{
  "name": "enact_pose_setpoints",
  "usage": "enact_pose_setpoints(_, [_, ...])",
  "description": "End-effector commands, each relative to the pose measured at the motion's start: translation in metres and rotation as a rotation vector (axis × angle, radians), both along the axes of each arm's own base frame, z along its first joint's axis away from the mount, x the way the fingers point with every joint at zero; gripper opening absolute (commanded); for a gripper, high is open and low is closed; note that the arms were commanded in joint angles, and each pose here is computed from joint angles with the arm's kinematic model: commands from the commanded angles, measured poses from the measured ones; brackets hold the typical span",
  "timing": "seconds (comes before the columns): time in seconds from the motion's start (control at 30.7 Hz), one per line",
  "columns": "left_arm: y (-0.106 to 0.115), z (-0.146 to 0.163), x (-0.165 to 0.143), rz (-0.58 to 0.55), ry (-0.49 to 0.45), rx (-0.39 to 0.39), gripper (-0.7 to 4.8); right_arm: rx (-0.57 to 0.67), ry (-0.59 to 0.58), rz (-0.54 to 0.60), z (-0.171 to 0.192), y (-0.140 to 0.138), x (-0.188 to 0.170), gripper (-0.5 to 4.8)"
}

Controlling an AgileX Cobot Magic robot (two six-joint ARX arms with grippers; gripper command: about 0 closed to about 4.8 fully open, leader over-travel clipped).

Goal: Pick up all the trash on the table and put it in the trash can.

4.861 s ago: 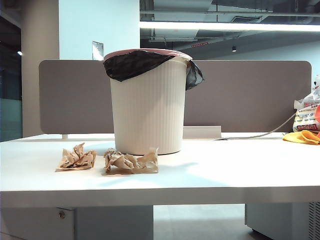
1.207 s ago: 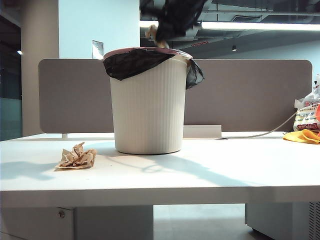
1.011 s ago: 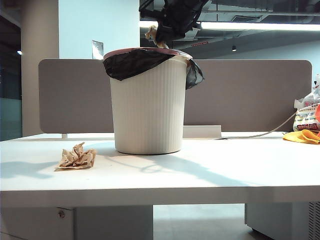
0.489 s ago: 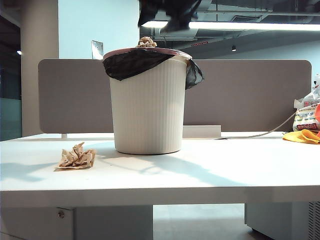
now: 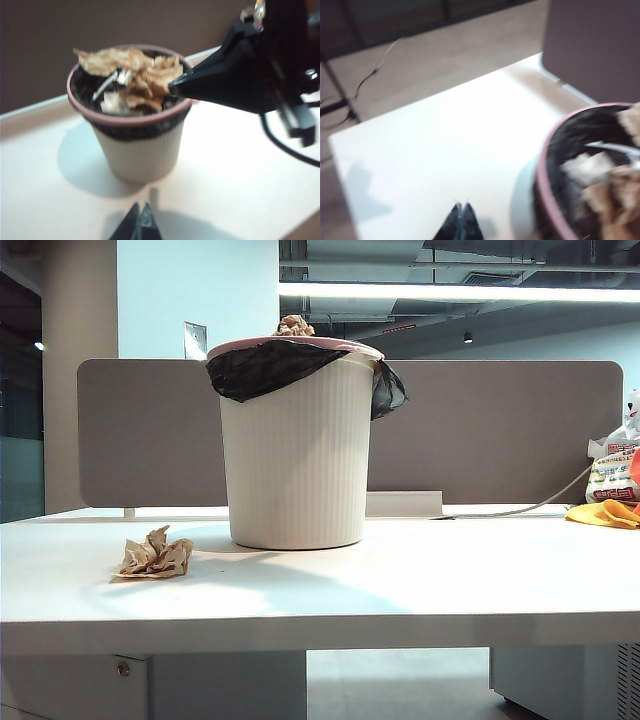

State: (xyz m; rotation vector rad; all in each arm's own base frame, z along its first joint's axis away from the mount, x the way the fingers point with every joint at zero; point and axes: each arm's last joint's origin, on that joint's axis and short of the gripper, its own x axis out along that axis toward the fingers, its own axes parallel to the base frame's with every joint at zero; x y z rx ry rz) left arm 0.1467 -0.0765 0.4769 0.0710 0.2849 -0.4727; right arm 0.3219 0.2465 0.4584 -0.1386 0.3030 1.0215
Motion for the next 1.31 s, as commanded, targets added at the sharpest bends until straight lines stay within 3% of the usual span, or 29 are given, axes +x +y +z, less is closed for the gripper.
enact_pose_setpoints(0.03, [0.006, -0.004, -0.010, 0.036, 0.046, 0.039, -0.06, -0.100, 0.056, 0.026, -0.005, 0.008, -0.020, -0.03])
enact_pose_setpoints(0.16, [0.010, -0.007, -0.017, 0.039, 0.071, 0.054, -0.06, -0.158, 0.086, 0.068, -0.024, 0.028, -0.031, -0.03])
enact_pose_setpoints(0.39, [0.012, -0.025, -0.021, 0.036, 0.117, 0.076, -0.06, -0.141, 0.141, -0.012, -0.081, 0.061, -0.028, -0.03])
enact_pose_setpoints(0.65, [0.014, -0.043, -0.026, 0.043, 0.160, 0.060, -0.06, -0.167, 0.228, -0.045, -0.162, 0.071, -0.016, -0.03])
enact_pose_setpoints(0.91, [0.010, -0.068, -0.019, 0.011, 0.244, 0.068, -0.06, -0.188, 0.248, -0.010, -0.215, 0.095, 0.002, 0.03])
enact_pose_setpoints(0.95, [0.009, -0.072, -0.018, 0.016, 0.259, 0.067, -0.06, -0.193, 0.259, -0.001, -0.221, 0.097, 0.003, 0.35])
enact_pose_setpoints(1.04, [0.007, -0.083, -0.015, 0.018, 0.295, 0.085, -0.06, -0.204, 0.301, 0.043, -0.239, 0.101, 0.005, 3.46])
enact_pose_setpoints(1.08, [0.007, -0.087, -0.014, 0.018, 0.307, 0.091, -0.06, -0.214, 0.310, 0.044, -0.245, 0.102, 0.006, 4.28])
enact_pose_setpoints(1.11, [0.006, -0.091, -0.013, 0.018, 0.321, 0.098, -0.06, -0.220, 0.314, 0.044, -0.249, 0.103, 0.007, 4.49])
enact_pose_setpoints(1.31, [0.005, -0.110, -0.010, 0.021, 0.378, 0.128, -0.06, -0.234, 0.313, 0.038, -0.270, 0.108, 0.013, 4.44])
